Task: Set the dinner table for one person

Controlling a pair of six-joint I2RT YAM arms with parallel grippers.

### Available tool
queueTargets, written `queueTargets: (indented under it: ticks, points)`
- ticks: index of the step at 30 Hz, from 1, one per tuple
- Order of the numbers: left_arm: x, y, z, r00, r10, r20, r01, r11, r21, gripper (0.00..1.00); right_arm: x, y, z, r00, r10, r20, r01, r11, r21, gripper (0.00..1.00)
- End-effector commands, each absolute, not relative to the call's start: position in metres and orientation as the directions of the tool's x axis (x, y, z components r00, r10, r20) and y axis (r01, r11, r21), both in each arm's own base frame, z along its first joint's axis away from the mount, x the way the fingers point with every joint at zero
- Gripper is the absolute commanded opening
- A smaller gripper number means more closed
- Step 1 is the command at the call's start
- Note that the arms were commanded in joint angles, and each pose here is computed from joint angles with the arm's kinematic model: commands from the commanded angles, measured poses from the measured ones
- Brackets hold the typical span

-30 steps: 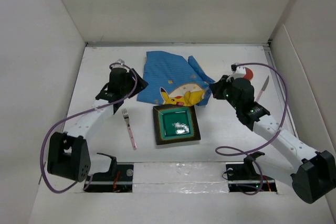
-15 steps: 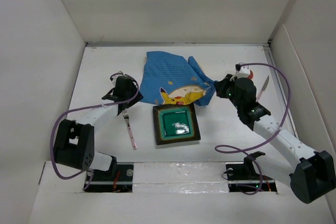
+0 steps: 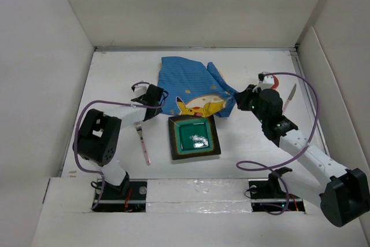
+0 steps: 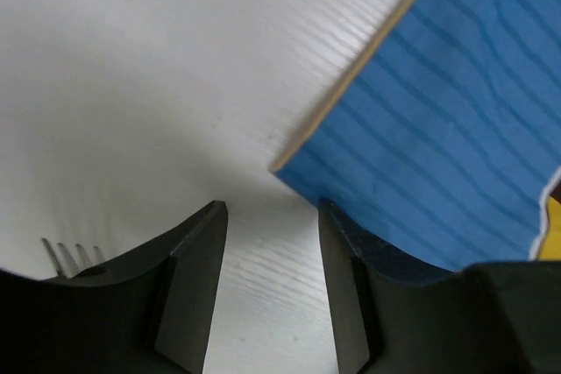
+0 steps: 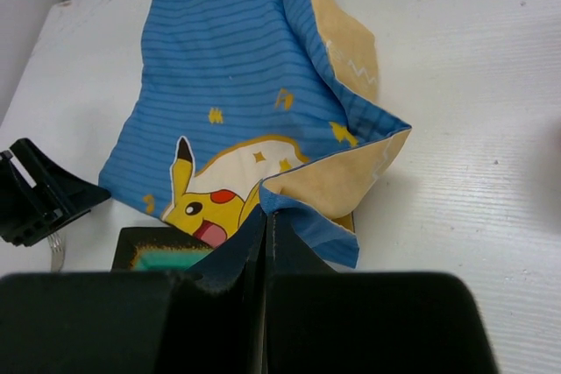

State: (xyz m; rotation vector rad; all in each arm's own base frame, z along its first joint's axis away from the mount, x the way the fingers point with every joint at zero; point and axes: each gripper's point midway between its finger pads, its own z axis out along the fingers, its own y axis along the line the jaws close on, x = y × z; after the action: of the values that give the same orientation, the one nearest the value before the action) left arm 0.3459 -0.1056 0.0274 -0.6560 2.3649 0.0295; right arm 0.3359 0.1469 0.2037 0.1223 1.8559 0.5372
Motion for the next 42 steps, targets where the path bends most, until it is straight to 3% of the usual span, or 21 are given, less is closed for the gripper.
queueTargets:
  ticks: [1,12,14,22,24,29,35,42]
  points:
    - [0.355,-0.090,0.034,-0.601,-0.449,-0.661,-0.525,0.845,-0.097,0.43,0.339,0.146,0.228,-0.274,0.377,-0.885,-0.218,0.872,0.439,0.00]
    - [0.366,-0.100,0.016,-0.643,-0.441,-0.626,-0.502,0.860,-0.091,0.38,0.339,0.152,0.217,-0.305,0.377,-0.875,-0.232,0.861,0.452,0.00]
    - [0.366,-0.101,0.017,-0.646,-0.436,-0.627,-0.494,0.865,-0.093,0.27,0.339,0.153,0.217,-0.301,0.377,-0.876,-0.240,0.859,0.452,0.00]
    - [0.364,-0.099,0.015,-0.658,-0.445,-0.608,-0.484,0.868,-0.111,0.09,0.340,0.153,0.217,-0.306,0.375,-0.875,-0.239,0.860,0.452,0.00]
    - [0.362,-0.101,0.014,-0.664,-0.444,-0.601,-0.476,0.871,-0.118,0.00,0.340,0.152,0.216,-0.300,0.379,-0.876,-0.232,0.861,0.452,0.00]
    - [0.369,-0.107,0.029,-0.655,-0.458,-0.600,-0.452,0.875,-0.174,0.00,0.340,0.151,0.217,-0.301,0.375,-0.877,-0.230,0.864,0.449,0.00]
    - [0.401,-0.129,0.144,-0.519,-0.488,-0.702,-0.312,0.873,-0.376,0.00,0.341,0.140,0.245,-0.220,0.409,-0.886,-0.215,0.865,0.453,0.00]
    - [0.417,-0.117,0.340,-0.227,-0.557,-0.799,-0.098,0.829,-0.550,0.00,0.350,0.141,0.314,-0.141,0.423,-0.895,-0.247,0.860,0.446,0.00]
